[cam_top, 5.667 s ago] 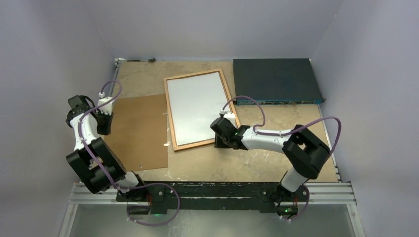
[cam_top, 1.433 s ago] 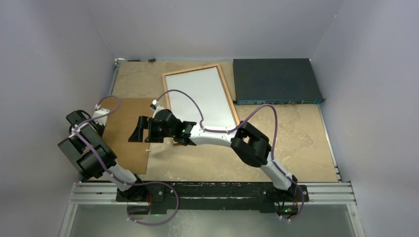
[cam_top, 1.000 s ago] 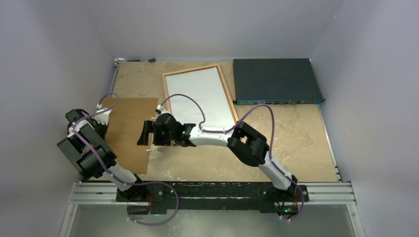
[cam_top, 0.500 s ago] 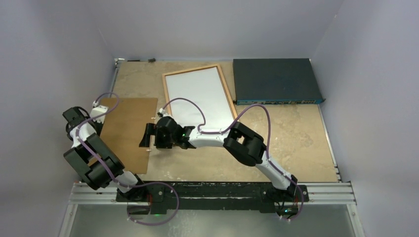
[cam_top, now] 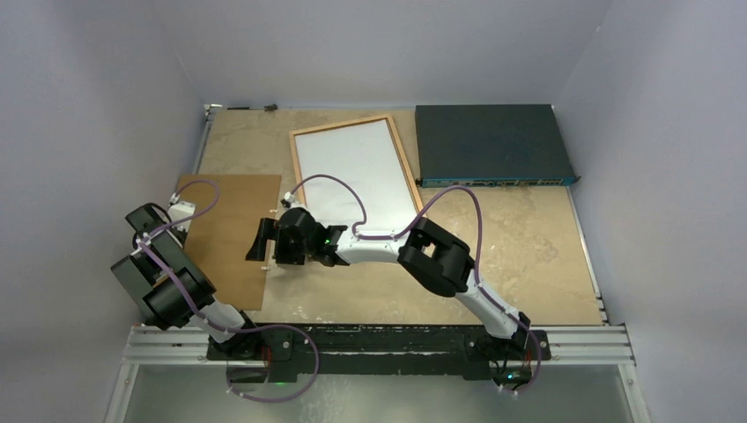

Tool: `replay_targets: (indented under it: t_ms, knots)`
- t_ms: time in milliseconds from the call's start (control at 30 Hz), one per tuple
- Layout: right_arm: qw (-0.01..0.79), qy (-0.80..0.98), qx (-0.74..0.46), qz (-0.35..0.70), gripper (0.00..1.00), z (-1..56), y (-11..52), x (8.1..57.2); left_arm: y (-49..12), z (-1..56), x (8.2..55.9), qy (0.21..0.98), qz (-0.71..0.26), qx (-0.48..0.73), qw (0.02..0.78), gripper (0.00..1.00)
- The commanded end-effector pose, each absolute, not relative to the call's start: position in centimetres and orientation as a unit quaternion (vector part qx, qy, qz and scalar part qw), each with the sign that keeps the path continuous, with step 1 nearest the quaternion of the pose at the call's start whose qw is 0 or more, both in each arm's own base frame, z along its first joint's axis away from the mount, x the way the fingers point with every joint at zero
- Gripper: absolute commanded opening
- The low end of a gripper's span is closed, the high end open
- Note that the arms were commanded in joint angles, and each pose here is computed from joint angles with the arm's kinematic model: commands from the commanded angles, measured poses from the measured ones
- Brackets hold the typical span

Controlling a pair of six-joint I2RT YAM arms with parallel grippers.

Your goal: Put the photo into the frame

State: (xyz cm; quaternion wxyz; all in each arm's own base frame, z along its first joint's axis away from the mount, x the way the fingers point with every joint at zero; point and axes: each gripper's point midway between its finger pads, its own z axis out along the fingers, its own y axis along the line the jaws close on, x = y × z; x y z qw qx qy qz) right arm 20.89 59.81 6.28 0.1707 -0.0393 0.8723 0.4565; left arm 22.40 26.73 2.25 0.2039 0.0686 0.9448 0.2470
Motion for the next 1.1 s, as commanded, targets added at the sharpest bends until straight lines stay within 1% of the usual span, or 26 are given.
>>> replay_targets:
  t_ms: [0, 167, 333, 500, 800, 1067]
  knots:
    - [0.181, 0.867, -0.021, 0.465, 0.99, 6.5, 60.5, 21.9, 27.8, 3.3, 23.2, 0.929, 0.283, 0.067, 0.227, 0.0]
    - [0.175, 0.867, -0.023, 0.466, 0.99, 6.1, 60.7, 21.7, 28.5, 3.6, 23.1, 0.919, 0.314, 0.065, 0.231, 0.0]
    - [0.17, 0.867, -0.022, 0.468, 0.99, 5.9, 60.9, 21.6, 28.3, 2.8, 22.9, 0.922, 0.31, 0.067, 0.223, 0.0]
    - [0.163, 0.868, -0.02, 0.469, 0.99, 5.6, 61.1, 21.5, 27.4, 0.9, 22.3, 0.934, 0.281, 0.079, 0.207, 0.0]
    - [0.145, 0.867, -0.012, 0.476, 0.99, 5.0, 61.3, 21.0, 24.8, -1.1, 22.0, 0.949, 0.219, 0.104, 0.203, 0.0]
    - [0.137, 0.85, 0.003, 0.509, 0.99, 5.8, 61.0, 20.5, 22.1, -3.6, 20.9, 0.965, 0.149, 0.114, 0.181, 0.0]
